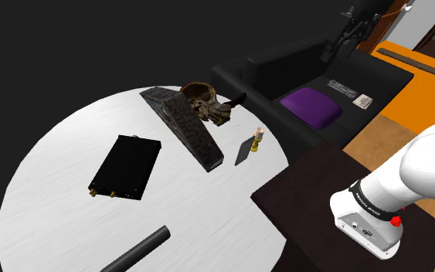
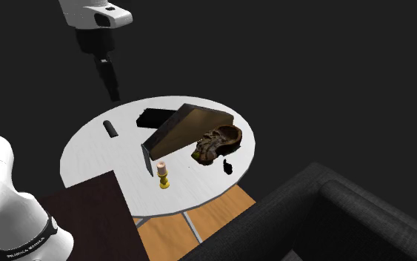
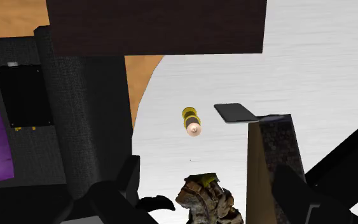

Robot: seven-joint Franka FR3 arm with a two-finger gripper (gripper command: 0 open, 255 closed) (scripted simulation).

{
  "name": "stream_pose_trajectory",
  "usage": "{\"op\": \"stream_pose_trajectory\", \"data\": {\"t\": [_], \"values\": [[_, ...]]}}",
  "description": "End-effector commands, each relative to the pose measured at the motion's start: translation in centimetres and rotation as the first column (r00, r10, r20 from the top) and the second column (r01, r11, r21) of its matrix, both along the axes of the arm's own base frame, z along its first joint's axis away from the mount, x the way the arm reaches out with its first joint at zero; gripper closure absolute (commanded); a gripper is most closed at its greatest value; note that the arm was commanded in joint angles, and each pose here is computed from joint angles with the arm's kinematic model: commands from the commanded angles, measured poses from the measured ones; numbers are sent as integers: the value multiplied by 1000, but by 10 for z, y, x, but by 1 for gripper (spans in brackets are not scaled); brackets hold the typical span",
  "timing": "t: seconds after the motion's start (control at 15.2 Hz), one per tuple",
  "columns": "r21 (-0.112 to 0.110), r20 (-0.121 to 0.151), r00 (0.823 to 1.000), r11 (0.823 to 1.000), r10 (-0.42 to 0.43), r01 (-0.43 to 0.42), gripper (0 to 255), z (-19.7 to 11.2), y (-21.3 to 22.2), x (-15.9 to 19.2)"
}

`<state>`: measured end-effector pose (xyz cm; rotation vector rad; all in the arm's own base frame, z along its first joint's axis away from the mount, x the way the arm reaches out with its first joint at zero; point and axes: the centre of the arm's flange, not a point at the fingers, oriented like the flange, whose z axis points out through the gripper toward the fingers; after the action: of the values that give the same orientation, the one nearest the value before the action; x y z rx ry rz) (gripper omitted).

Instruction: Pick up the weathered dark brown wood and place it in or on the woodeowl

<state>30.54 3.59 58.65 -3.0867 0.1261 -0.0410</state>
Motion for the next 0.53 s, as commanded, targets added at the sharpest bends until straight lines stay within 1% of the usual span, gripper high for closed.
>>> {"op": "stream_pose_trajectory", "data": {"t": [0.0,0.2,0.33,0.46], "values": [[0,0,1000,1000,0,0,0,0,0,0],[-14,-14,996,996,89,-89,0,-26,-15,27],[-22,-25,989,989,148,-149,0,-43,-23,46],[-29,-35,978,978,207,-208,0,-61,-31,65]]}}
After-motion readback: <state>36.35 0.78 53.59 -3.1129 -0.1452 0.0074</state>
